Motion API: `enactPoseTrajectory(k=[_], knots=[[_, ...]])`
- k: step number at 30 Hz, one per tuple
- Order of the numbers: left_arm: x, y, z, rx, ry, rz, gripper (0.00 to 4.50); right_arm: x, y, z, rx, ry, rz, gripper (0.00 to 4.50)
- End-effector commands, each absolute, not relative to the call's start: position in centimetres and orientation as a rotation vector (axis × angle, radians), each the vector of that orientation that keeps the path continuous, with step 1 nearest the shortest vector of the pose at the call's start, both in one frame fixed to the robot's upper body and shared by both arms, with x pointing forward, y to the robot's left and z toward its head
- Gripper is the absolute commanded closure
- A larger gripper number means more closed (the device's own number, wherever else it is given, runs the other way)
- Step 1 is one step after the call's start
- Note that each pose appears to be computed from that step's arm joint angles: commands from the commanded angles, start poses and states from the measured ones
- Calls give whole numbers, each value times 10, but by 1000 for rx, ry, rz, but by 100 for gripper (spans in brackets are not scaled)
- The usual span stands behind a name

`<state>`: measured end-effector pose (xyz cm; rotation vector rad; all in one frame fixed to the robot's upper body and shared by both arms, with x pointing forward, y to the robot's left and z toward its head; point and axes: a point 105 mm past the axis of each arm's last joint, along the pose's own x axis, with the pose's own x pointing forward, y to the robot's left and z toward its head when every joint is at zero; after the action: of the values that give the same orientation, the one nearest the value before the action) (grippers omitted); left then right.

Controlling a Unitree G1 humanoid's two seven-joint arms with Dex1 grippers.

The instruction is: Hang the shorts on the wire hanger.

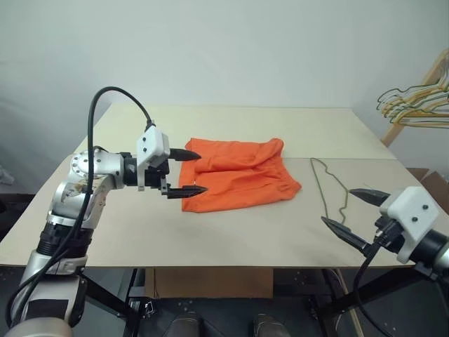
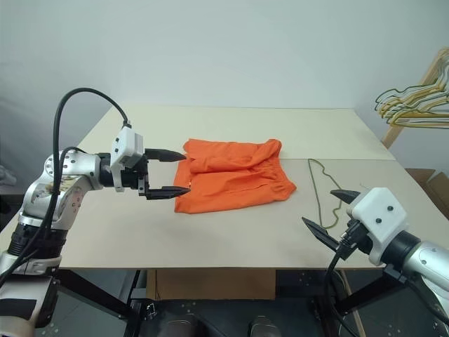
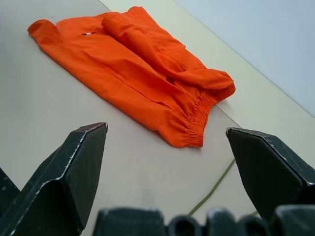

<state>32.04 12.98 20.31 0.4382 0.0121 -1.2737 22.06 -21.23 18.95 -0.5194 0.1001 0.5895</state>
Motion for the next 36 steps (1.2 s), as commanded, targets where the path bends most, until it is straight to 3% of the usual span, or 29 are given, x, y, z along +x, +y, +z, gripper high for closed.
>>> enactPoseTrajectory(k=[1, 10, 16, 21, 29, 36], knots=[[317, 131, 215, 456, -45, -1281, 0, 221, -210, 198, -553, 60, 591, 2], [316, 133, 217, 442, -38, -1262, 0, 228, -208, 196, -565, 53, 587, 2], [314, 131, 218, 435, -43, -1258, 0, 247, -200, 173, -814, 137, 622, 2], [311, 130, 215, 432, -42, -1261, 0, 275, -201, 139, -1121, 237, 662, 2], [309, 128, 215, 436, -40, -1266, 0, 367, -188, 99, -1396, 237, 602, 2], [305, 133, 215, 443, -33, -1251, 0, 395, -184, 77, -1484, 254, 675, 2]])
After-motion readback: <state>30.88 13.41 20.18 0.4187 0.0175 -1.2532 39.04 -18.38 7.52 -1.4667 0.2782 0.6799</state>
